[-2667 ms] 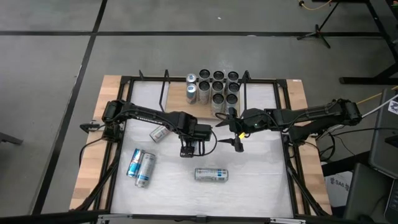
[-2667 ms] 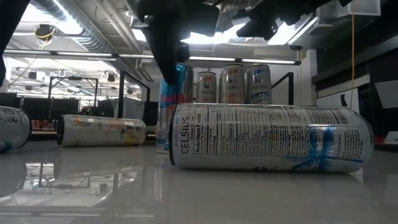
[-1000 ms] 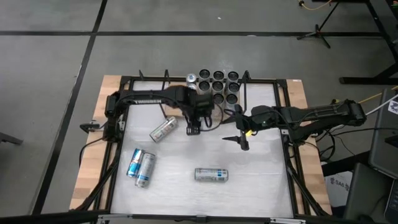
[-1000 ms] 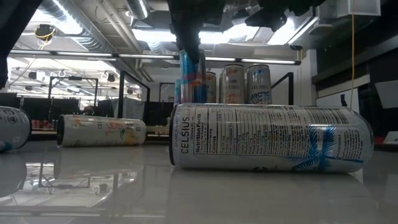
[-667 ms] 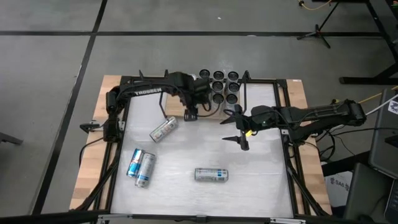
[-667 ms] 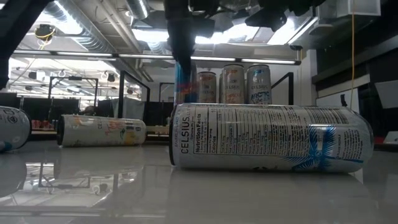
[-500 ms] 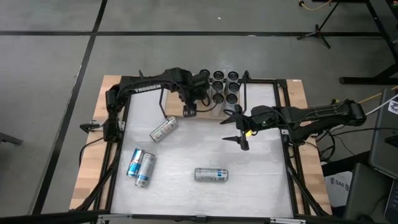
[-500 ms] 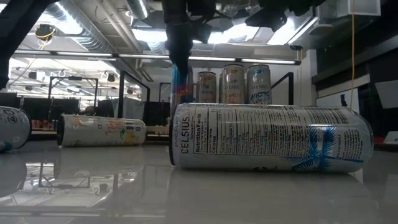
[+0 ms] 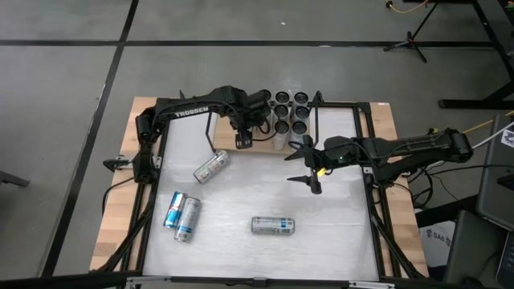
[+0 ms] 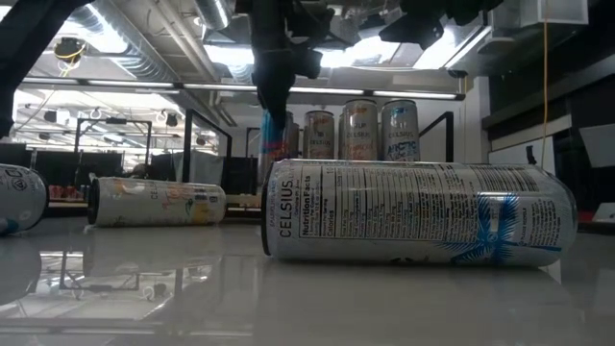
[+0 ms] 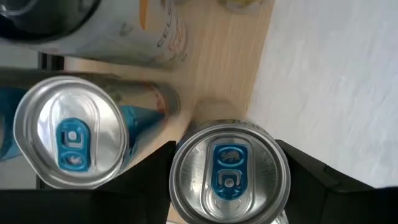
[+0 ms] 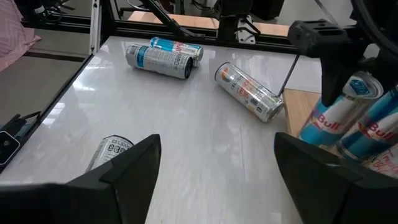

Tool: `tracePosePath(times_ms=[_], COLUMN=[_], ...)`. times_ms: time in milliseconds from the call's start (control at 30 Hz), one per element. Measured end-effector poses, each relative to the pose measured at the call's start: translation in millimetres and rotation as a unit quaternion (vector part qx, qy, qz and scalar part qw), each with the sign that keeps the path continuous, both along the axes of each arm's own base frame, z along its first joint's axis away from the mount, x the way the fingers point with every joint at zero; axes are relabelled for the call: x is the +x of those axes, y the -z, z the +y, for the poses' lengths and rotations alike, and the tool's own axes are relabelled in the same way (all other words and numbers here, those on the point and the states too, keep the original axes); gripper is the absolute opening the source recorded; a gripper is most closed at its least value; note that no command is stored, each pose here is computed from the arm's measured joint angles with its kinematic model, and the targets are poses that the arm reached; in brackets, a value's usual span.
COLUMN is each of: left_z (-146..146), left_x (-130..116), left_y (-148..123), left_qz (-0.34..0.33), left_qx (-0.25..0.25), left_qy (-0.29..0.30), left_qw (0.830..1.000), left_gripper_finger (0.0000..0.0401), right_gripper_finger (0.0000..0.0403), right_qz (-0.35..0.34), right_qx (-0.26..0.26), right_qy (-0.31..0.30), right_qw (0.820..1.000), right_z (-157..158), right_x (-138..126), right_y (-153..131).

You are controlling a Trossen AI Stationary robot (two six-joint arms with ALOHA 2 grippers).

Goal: Place canned beverage on shelf
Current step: Put the blue soda can aligned with the other blue soda can on the shelf

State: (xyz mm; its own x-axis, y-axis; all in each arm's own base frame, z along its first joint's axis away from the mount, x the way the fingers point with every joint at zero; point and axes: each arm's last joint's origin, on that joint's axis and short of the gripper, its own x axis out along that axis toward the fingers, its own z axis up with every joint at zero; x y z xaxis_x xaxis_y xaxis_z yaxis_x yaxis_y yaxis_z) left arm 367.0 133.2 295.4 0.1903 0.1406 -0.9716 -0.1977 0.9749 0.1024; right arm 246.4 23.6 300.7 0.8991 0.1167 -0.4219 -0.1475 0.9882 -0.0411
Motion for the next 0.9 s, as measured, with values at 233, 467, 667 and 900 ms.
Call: tracePosePath(times_ms=[233,467,667,900], left_z=[0.1,0.4,0.6,0.7], left_x=[1.3,2.1,2.4,2.7], left_y=[2.1,2.3,3.7,5.5], left_qz=[-0.009,-0.012,-0.01,-0.006], left_qx=[0.003,0.004,0.006,0.004], left_qy=[0.0,0.0,0.0,0.0], left_qw=[1.0,1.0,1.0,1.0], left_gripper_finger=[0.0214,0.0232,0.0264,0.028], right_gripper_finger=[0.0303,0.0303,0.0303,0.0303], right_qz=[0.0,0.001,0.002,0.009], right_qx=[0.0,0.0,0.0,-0.001], right_qy=[0.0,0.0,0.0,0.0], right_qw=[1.0,1.0,1.0,1.0], right_z=[0.0,0.0,0.0,-0.1], right_x=[0.0,-0.1,-0.1,-0.6], right_y=[0.1,0.1,0.3,1.6])
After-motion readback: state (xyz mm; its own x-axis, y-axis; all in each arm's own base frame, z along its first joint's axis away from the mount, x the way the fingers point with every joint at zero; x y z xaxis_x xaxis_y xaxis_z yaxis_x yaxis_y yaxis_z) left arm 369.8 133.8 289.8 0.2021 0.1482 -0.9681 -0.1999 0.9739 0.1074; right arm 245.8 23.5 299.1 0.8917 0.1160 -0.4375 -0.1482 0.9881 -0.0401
